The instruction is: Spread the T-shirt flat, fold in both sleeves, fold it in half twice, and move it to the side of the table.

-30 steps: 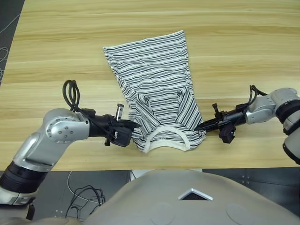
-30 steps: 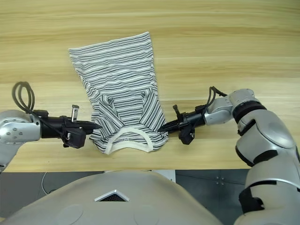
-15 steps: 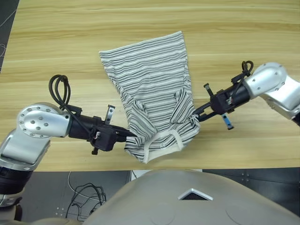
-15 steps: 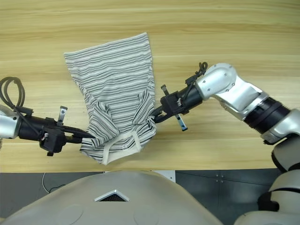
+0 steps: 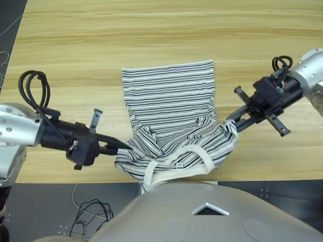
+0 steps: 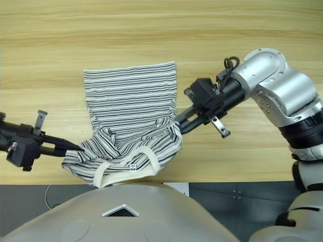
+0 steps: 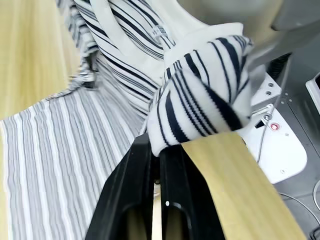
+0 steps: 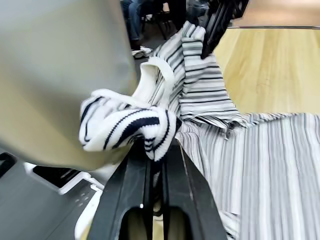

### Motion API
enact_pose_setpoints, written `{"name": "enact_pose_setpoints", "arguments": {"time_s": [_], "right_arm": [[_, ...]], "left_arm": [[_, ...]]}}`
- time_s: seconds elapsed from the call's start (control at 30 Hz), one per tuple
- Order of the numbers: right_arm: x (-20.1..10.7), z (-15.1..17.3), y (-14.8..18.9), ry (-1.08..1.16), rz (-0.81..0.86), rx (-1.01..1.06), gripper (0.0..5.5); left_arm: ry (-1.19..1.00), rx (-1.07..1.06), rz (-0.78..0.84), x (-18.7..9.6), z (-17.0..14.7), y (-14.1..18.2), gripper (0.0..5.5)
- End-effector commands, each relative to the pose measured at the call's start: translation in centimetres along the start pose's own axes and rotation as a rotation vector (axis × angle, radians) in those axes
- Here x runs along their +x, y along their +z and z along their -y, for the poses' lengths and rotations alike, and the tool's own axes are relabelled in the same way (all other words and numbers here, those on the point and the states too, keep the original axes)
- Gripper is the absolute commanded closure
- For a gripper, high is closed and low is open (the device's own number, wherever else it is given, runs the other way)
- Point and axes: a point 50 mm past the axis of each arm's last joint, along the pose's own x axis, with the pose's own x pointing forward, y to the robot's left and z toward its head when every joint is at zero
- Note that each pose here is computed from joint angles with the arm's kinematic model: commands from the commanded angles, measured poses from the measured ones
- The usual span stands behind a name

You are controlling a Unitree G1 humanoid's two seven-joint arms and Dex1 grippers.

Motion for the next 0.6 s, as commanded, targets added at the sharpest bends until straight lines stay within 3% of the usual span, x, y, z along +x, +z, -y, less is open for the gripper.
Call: {"name": "enact_pose_setpoints", "arguments": {"time_s": [0.03,0.27,0.6], "right_arm": [[-0.7,0.7,-1.7,-0.081,0.027,0.003,5.40],[-2.1,1.5,-3.2,-0.188,0.094,0.011,5.40],[-3.1,6.9,-3.3,-0.522,0.143,-0.045,5.40]], "left_arm": [[0.093,-0.021,0.052,-0.8,-2.5,0.3,5.39],[0.182,-0.087,0.100,-1.7,-5.0,-0.9,5.39],[0.286,-0.273,0.047,-0.6,-6.8,-5.9,5.39]]}}
